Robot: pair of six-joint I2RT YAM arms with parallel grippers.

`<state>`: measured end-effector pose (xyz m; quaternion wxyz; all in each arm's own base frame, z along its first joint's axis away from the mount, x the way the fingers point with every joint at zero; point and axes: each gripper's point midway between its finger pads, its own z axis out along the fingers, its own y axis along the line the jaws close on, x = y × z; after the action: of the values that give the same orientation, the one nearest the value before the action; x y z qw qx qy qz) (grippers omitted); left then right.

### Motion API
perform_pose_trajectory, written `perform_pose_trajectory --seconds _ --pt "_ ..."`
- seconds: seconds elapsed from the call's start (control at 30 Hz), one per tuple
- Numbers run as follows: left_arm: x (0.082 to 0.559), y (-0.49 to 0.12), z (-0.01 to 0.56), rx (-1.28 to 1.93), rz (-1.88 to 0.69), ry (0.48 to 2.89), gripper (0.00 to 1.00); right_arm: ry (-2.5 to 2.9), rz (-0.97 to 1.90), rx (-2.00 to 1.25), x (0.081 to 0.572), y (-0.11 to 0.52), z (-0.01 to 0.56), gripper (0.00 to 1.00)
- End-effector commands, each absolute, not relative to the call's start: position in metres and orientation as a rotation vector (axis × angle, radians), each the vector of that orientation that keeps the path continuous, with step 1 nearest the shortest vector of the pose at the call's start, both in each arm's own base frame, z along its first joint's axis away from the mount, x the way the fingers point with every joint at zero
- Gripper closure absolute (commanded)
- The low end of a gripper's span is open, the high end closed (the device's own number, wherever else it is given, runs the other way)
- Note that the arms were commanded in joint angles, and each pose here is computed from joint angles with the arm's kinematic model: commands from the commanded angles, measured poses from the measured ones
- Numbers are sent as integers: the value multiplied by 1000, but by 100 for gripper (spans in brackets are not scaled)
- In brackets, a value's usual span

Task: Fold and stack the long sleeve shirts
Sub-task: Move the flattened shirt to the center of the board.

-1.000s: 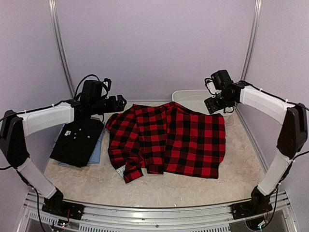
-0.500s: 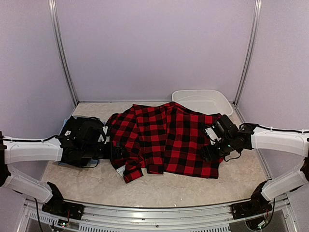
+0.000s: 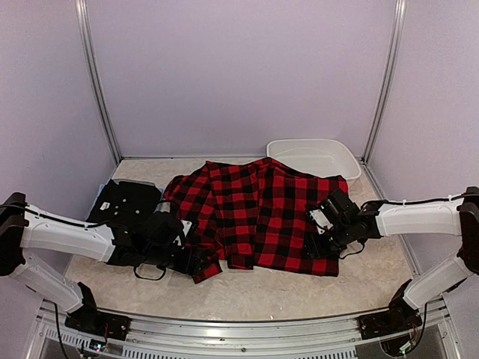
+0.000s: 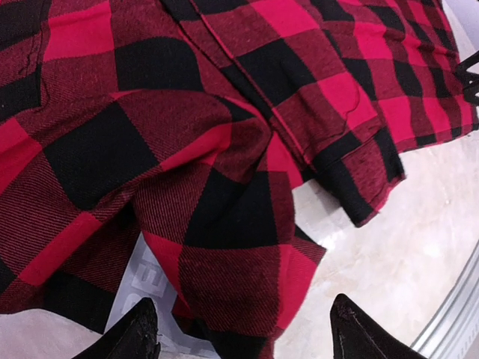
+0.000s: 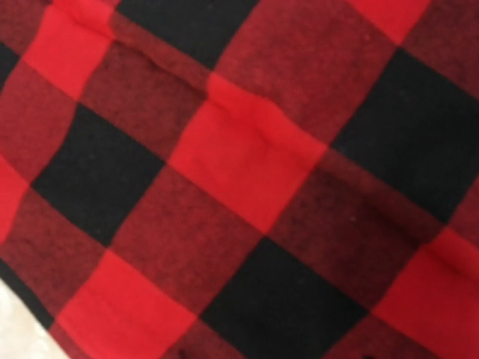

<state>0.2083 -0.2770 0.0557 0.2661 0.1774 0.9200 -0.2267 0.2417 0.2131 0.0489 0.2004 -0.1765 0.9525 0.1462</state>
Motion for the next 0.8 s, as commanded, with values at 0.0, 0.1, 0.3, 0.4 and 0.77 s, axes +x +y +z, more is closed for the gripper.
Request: perform_pose_trajectory --seconds 0.0,0.1,0.3,0.4,0.77 --pt "209 -281 44 563 -510 2486 28 2632 488 -498 240 224 53 37" --pt "202 -287 36 609 -493 2501 28 2628 496 -496 240 225 53 37" --pt "198 -287 27 605 -450 2533 59 2661 492 -506 236 224 40 38" --pt "191 -287 30 622 -447 2543 78 2681 474 -496 233 221 34 38" --pt "124 -306 76 812 -404 2668 100 2704 432 -493 231 214 36 39"
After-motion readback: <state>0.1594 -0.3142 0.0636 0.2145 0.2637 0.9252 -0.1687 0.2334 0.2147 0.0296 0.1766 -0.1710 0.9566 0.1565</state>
